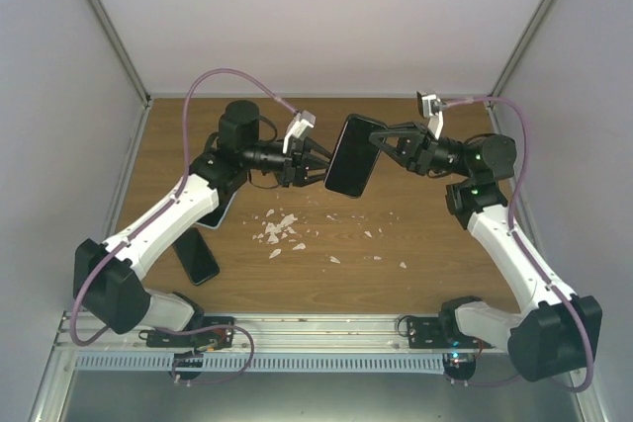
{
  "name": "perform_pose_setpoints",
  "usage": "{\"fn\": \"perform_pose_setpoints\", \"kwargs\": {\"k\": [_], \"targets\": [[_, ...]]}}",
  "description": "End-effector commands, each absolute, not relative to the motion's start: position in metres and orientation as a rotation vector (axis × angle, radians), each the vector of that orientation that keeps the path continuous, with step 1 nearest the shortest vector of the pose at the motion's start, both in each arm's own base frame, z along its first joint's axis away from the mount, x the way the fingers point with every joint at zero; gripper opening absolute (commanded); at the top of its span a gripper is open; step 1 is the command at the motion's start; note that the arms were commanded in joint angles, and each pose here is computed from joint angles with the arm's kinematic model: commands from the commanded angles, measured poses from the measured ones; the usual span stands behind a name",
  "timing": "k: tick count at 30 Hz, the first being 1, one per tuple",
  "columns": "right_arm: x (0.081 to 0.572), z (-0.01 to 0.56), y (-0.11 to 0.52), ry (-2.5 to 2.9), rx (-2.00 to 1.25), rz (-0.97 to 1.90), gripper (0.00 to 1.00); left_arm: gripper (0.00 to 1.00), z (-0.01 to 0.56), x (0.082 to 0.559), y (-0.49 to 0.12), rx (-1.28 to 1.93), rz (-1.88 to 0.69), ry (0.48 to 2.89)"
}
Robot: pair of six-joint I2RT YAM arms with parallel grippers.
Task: Take the phone out of the phone case
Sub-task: Remove the phone case from the phone.
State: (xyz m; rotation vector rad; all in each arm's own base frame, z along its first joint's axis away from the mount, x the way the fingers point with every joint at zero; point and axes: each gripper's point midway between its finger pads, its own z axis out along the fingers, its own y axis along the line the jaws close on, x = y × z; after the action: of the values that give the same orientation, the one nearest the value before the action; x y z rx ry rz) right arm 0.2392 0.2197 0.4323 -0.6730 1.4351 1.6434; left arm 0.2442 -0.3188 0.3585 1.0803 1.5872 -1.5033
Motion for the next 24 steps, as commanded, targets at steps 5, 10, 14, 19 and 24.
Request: {"fn": "perform_pose_setpoints", "kwargs": {"k": [5,10,14,19,24], "targets": [[0.19,0.411,0.241,1.507,-0.875,1.808,0.01,0.4,0.417,0.254,-0.331,1.063,-1.499,1.365],[0.191,0.406,0.245,1.517,-0.872,1.82,0.01,0.4,0.418,0.247,-0.337,1.069,-1.546,1.368],[0.192,0.4,0.249,1.535,-0.864,1.836,0.01,0.39,0.413,0.25,-0.339,1.04,-1.582,1.404],[0.197,0.392,0.251,1.564,-0.844,1.849,0.0,0.36,0.403,0.252,-0.34,1.012,-1.614,1.448],[0.203,0.388,0.251,1.571,-0.835,1.834,0.01,0.2,0.392,0.253,-0.337,0.99,-1.634,1.485]]}}
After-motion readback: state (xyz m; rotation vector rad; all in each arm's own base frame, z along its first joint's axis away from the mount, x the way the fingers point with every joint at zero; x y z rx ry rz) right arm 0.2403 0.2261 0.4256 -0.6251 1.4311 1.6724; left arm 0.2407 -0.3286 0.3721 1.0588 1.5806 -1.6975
